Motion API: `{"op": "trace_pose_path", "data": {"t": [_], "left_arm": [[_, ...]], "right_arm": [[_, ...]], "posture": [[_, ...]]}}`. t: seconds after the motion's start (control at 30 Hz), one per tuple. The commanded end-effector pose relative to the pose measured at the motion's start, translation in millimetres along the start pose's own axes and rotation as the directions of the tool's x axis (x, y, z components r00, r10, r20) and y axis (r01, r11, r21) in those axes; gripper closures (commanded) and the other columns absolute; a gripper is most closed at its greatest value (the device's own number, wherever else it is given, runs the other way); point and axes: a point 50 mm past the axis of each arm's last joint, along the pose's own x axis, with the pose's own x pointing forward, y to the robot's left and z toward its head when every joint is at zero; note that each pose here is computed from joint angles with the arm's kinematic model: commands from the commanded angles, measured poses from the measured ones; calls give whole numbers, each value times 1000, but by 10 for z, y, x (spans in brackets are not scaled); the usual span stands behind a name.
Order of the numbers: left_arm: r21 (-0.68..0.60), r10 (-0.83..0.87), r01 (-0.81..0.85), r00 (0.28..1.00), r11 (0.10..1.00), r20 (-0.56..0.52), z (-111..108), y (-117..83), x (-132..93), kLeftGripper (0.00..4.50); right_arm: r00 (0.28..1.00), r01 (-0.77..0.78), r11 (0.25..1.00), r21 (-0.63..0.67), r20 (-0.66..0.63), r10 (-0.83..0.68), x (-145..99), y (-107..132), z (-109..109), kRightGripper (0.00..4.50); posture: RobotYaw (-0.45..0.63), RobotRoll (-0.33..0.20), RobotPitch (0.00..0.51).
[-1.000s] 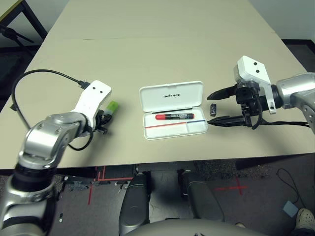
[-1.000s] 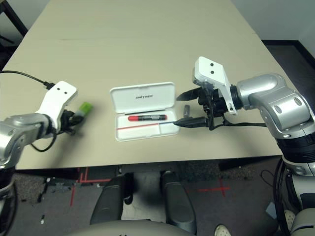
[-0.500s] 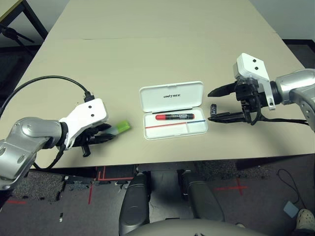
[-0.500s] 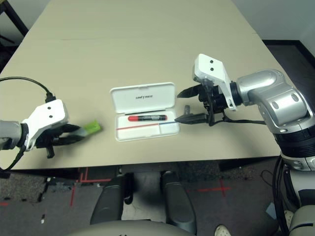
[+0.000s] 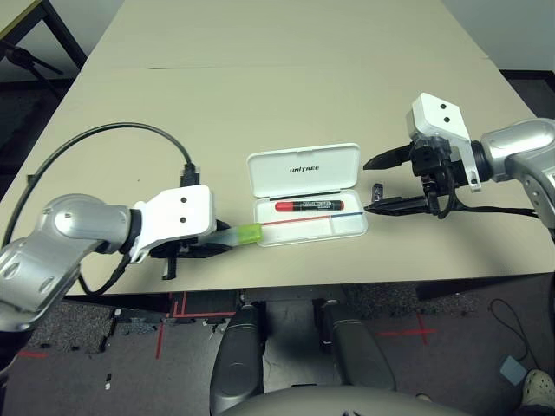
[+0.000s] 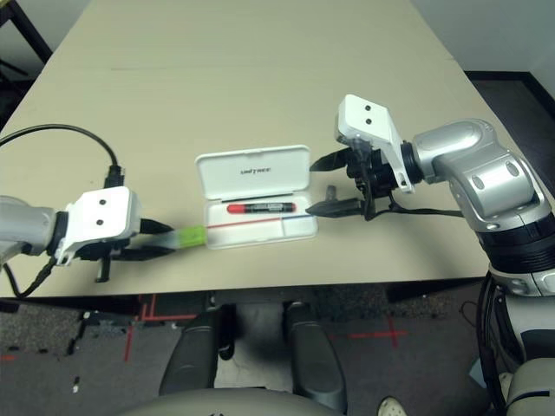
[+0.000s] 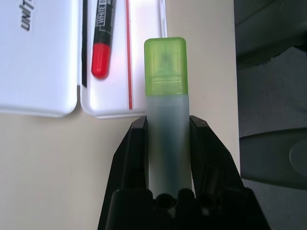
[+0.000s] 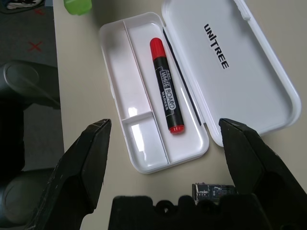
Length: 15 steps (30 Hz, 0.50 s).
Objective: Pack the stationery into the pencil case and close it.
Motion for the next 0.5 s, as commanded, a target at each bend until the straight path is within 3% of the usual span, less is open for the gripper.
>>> {"op": "trace_pose_path", "data": {"t": [0.03, 0.27, 0.5], "left_arm": [[48, -27, 27, 1000, 998, 2, 47, 37, 164, 3396], [96, -78, 72, 995, 993, 66, 254, 118, 470, 3396], [97, -75, 68, 995, 993, 64, 345, 234, 629, 3396]], "right_arm": [[1000, -2, 1000, -18, -8, 1, 5, -2, 13, 0], [1000, 1, 1000, -25, -17, -2, 8, -2, 13, 0], [1000, 5, 1000, -24, -24, -6, 0, 4, 5, 0]], "posture": [[21, 0, 194], [4, 0, 193], [-11, 0, 197]]}}
